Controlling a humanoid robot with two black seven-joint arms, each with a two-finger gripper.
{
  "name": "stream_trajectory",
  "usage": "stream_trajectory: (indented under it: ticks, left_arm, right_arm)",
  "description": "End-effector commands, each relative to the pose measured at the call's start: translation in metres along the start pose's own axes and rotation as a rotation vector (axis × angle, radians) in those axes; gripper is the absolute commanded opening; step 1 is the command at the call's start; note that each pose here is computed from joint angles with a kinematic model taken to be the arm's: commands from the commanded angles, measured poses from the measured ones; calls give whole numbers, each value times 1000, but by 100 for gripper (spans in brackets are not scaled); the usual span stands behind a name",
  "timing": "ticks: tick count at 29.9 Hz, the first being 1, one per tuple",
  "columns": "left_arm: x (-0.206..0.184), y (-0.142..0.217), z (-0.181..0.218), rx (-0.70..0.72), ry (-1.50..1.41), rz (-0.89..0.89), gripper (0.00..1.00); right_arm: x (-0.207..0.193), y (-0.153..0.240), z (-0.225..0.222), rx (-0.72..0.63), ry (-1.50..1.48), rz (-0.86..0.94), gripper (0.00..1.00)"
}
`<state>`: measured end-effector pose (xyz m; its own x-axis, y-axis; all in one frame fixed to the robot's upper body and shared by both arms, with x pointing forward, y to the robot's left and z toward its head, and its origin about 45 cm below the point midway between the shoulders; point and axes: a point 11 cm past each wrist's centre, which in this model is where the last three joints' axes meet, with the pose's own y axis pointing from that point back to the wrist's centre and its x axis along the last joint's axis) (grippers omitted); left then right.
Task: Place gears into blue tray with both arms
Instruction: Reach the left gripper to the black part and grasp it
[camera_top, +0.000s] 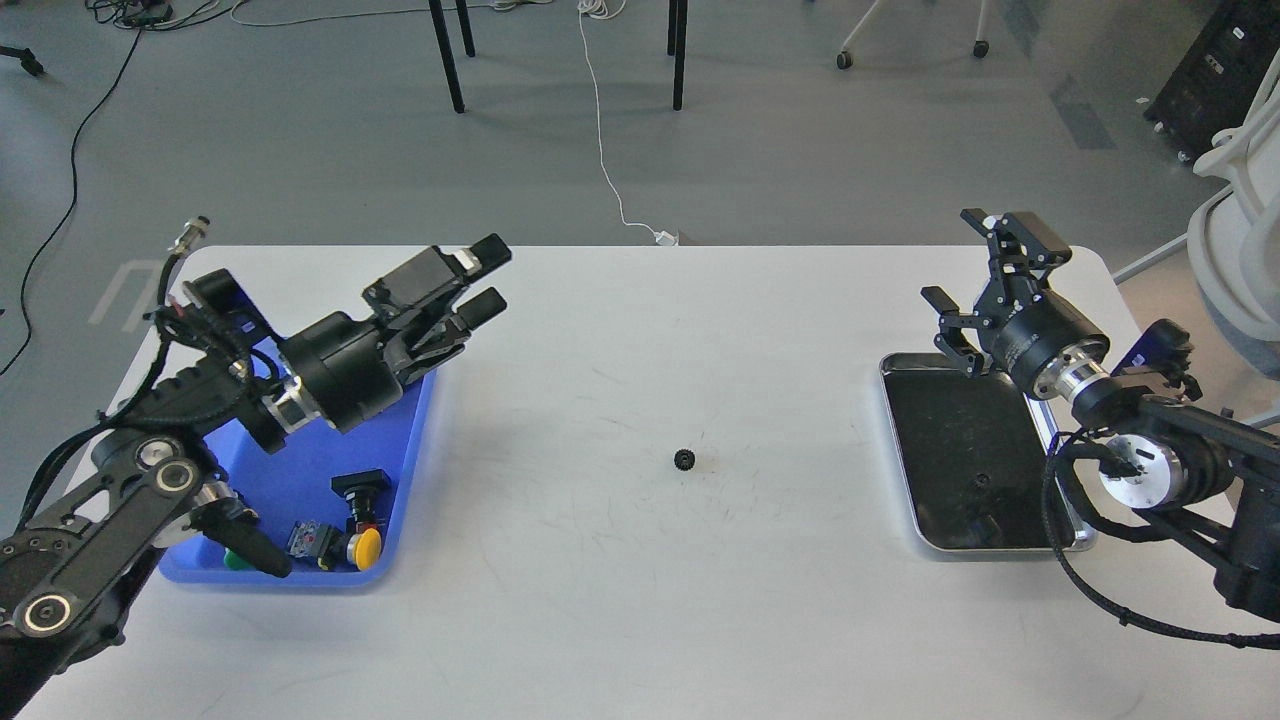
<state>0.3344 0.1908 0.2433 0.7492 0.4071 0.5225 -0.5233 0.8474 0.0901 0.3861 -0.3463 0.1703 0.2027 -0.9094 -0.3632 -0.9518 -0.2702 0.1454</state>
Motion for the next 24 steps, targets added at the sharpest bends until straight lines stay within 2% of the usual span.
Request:
stream_trajectory:
  ticks: [1, 5, 10, 17, 24]
  left_arm:
    - [-22, -33, 8, 16, -300, -228, 98]
    - [-45, -62, -5, 51, -621, -438, 98]
    - [-60, -82, -27, 82, -897, -600, 96]
    - [-82, -114, -46, 93, -950, -661, 95]
    - [-87, -124, -69, 149, -963, -671, 91]
  right_arm:
    - [15, 18, 7, -12, -60, 0, 97]
    - [21, 29, 15, -29, -83, -10, 97]
    - [25, 34, 18, -38, -79, 3, 97]
    - [26, 34, 19, -40, -75, 6, 97]
    - [29, 36, 16, -40, -69, 11, 97]
